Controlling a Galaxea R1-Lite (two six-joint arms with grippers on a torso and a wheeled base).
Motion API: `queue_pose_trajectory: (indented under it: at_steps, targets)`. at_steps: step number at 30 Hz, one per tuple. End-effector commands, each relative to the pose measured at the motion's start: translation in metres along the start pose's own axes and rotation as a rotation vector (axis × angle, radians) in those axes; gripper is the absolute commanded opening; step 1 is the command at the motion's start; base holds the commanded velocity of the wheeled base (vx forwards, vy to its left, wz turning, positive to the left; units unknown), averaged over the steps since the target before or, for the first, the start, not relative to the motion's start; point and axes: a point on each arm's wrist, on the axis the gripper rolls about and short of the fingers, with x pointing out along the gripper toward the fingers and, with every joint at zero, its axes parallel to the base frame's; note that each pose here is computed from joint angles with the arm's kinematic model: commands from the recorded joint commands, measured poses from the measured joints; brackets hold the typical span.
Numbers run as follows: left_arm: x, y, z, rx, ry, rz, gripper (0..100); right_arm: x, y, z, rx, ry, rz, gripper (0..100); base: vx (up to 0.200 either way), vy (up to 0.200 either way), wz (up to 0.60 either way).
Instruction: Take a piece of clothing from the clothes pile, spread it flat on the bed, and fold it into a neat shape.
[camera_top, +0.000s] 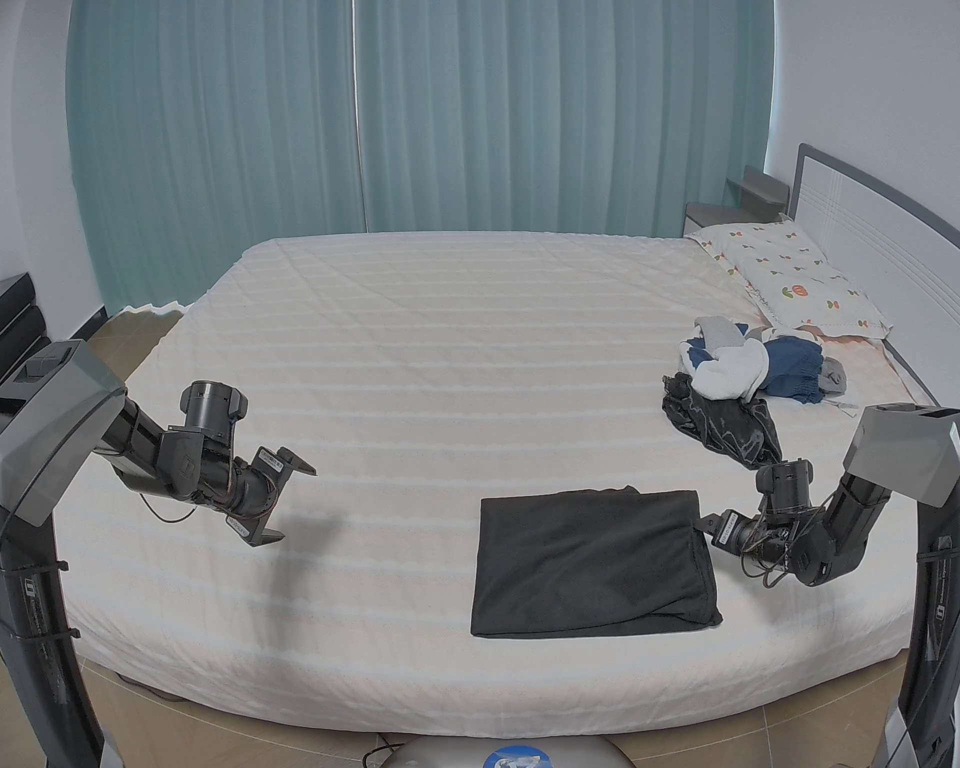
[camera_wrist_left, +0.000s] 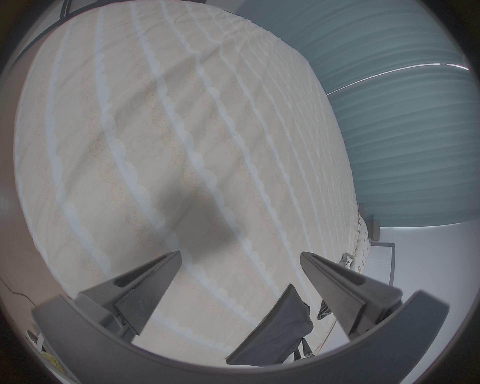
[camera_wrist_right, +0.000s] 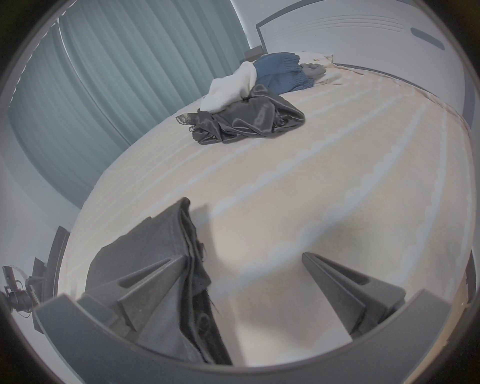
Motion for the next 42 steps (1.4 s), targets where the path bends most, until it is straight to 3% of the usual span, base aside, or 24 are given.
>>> queue_pose_trajectory:
  at_steps: [1, 13, 20, 22, 26, 32, 34, 42]
  targets:
    - [0.000, 0.000, 0.000, 0.000, 0.000, 0.000, 100, -0.004, -0.011, 0.001, 0.009, 0.006, -0.025, 100, 0.000, 0.000, 0.00]
    - [0.000, 0.000, 0.000, 0.000, 0.000, 0.000, 100, -0.015, -0.023, 0.010, 0.044, -0.040, 0.029, 100, 0.000, 0.000, 0.00]
    - [0.000, 0.000, 0.000, 0.000, 0.000, 0.000, 100, -0.036, -0.011, -0.015, -0.005, 0.006, 0.106, 100, 0.000, 0.000, 0.00]
    - [0.000, 0.000, 0.000, 0.000, 0.000, 0.000, 100, -0.050, -0.008, -0.028, -0.024, 0.040, 0.168, 100, 0.000, 0.000, 0.00]
    - [0.000, 0.000, 0.000, 0.000, 0.000, 0.000, 100, -0.070, -0.017, -0.045, -0.044, 0.123, 0.253, 100, 0.000, 0.000, 0.00]
    - [0.000, 0.000, 0.000, 0.000, 0.000, 0.000, 100, -0.086, -0.028, -0.056, -0.115, 0.160, 0.315, 100, 0.000, 0.000, 0.00]
    - [0.000, 0.000, 0.000, 0.000, 0.000, 0.000, 100, -0.097, -0.030, -0.061, -0.135, 0.163, 0.383, 100, 0.000, 0.000, 0.00]
    - [0.000, 0.000, 0.000, -0.002, 0.000, 0.000, 100, -0.104, -0.031, -0.072, -0.162, 0.191, 0.412, 100, 0.000, 0.000, 0.00]
